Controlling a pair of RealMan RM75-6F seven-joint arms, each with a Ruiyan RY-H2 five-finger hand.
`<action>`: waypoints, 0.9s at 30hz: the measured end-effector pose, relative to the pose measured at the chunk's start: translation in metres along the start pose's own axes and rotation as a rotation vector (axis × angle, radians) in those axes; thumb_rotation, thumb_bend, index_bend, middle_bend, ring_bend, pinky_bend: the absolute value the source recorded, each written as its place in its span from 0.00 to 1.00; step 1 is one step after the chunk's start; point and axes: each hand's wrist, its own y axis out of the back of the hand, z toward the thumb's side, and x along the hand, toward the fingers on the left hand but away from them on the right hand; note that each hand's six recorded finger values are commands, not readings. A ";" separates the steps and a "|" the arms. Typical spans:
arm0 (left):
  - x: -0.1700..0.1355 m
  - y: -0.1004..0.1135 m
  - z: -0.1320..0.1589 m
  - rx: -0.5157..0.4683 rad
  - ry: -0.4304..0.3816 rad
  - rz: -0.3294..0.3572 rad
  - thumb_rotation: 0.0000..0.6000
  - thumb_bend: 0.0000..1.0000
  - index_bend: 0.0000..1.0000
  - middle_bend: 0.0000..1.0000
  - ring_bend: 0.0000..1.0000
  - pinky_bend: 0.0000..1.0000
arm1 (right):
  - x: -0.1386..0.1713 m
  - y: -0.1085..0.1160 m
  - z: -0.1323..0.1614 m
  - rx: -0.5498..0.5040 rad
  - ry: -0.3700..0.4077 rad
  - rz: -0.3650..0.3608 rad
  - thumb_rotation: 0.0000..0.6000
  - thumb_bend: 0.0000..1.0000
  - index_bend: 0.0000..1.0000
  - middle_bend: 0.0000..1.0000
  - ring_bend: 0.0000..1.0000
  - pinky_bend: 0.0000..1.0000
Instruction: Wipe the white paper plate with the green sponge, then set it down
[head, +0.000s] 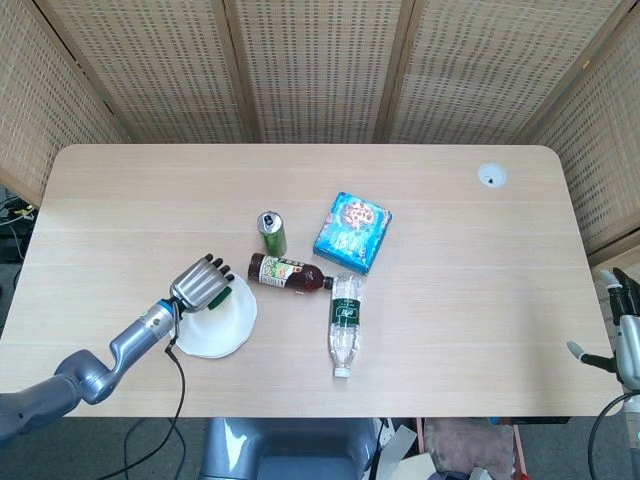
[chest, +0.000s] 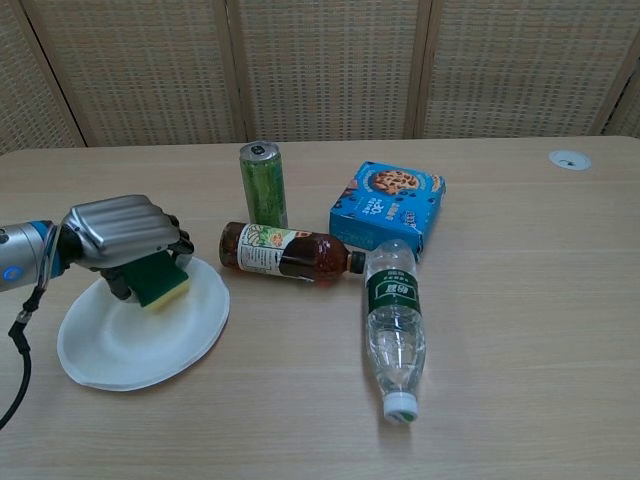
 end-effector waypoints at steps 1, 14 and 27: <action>0.001 -0.004 0.002 0.001 -0.001 -0.015 1.00 0.32 0.51 0.40 0.31 0.37 | 0.000 0.000 -0.001 -0.001 -0.002 0.000 1.00 0.00 0.00 0.00 0.00 0.00; -0.001 0.002 -0.006 -0.032 0.040 0.018 1.00 0.32 0.51 0.40 0.31 0.37 | 0.001 0.003 -0.001 -0.009 0.000 -0.006 1.00 0.00 0.00 0.00 0.00 0.00; -0.012 -0.017 -0.032 -0.082 0.102 -0.037 1.00 0.32 0.51 0.40 0.31 0.37 | 0.000 0.000 0.001 -0.002 0.003 0.000 1.00 0.00 0.00 0.00 0.00 0.00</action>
